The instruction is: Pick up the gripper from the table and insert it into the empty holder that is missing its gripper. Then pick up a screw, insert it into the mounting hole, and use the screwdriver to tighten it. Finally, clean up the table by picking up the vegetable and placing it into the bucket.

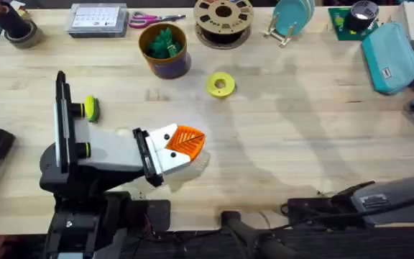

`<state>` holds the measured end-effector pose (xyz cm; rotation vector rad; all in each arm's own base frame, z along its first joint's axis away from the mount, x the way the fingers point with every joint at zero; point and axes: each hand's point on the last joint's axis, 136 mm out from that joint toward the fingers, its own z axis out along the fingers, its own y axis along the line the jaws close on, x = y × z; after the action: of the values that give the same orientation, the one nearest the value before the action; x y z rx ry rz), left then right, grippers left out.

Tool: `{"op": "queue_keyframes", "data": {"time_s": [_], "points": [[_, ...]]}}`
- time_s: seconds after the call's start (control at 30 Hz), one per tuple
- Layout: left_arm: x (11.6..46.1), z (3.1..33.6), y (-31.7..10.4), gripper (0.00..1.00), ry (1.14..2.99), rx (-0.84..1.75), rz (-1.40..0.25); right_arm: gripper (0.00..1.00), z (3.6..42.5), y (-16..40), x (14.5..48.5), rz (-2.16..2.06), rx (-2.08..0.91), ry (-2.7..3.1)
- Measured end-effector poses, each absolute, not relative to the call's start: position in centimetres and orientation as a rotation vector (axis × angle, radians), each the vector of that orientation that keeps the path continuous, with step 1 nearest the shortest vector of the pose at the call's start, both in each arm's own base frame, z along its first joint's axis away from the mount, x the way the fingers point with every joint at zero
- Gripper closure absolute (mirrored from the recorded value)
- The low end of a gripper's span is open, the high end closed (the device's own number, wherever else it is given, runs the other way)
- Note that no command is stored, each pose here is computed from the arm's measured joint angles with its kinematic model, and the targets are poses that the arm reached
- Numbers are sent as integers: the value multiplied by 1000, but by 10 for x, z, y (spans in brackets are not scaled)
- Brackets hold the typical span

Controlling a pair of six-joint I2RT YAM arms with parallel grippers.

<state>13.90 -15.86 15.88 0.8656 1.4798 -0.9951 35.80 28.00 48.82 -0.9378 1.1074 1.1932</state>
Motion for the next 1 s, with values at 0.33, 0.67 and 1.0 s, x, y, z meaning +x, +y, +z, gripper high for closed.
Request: {"op": "queue_keyframes", "data": {"time_s": [0.33, 0.67, 1.0], "points": [[139, 159, -159, 998, 1480, 866, -995, 976, 477, 304, 307, 1354, -1127, 1017], [139, 159, -159, 997, 1480, 866, -995, 976, 473, 327, 268, 1431, -1254, 943], [139, 159, -159, 997, 1480, 866, -995, 976, 471, 326, 251, 1388, -1314, 808]]}}
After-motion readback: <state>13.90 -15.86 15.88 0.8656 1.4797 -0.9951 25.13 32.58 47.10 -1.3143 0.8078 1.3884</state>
